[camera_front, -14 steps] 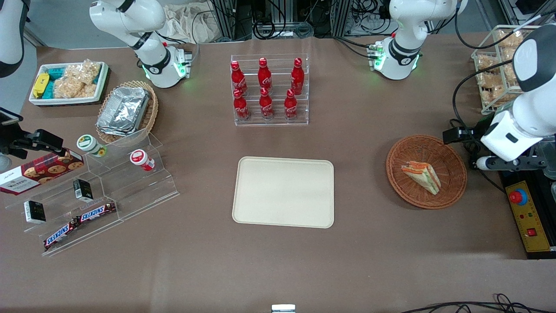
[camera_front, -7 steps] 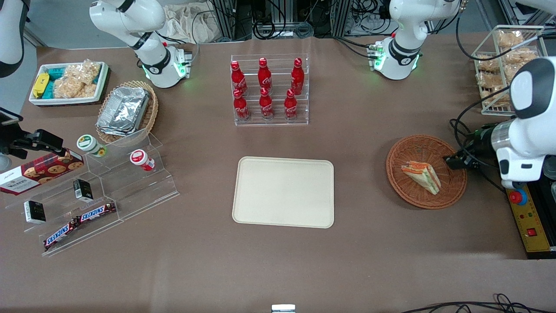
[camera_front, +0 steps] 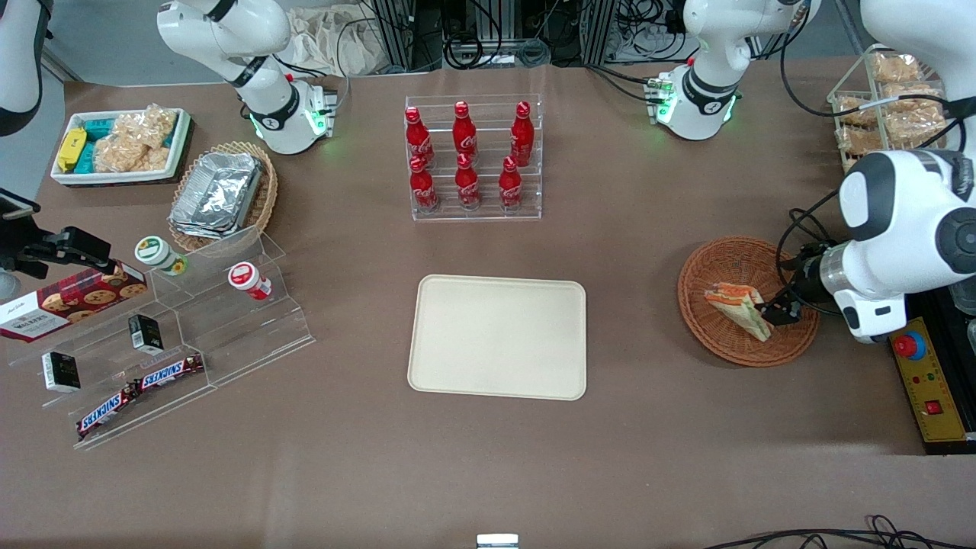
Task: Place sandwich from basket to tray
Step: 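Lower the left gripper and close it on the wrapped sandwich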
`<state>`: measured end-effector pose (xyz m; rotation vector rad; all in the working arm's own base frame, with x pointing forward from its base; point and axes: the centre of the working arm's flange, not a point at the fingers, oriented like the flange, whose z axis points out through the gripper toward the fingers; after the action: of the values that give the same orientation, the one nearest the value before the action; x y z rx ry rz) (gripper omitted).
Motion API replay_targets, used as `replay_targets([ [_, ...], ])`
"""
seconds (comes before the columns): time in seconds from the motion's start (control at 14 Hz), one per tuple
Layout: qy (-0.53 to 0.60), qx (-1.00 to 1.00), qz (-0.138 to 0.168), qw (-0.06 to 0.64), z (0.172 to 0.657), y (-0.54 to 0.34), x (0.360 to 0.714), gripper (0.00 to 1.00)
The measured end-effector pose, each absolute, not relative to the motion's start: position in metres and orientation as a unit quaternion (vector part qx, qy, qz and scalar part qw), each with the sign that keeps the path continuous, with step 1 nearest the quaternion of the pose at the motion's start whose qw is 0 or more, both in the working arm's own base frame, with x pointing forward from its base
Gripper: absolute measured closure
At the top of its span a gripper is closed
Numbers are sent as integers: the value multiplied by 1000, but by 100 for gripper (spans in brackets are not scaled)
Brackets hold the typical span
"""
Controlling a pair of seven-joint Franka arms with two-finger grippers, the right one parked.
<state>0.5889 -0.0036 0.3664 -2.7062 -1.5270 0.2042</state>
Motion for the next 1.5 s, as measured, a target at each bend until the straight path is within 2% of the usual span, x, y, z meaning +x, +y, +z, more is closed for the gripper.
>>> replay_targets([
  [0.36,-510,-859,44,4,306,-1,563,0],
  [1.07,-514,-856,43,0,264,-1,556,0],
  [1.14,-515,-856,44,0,262,-1,556,8],
  [1.43,-515,-856,45,0,261,-1,556,53],
  [1.5,-515,-856,44,0,262,-1,557,60],
])
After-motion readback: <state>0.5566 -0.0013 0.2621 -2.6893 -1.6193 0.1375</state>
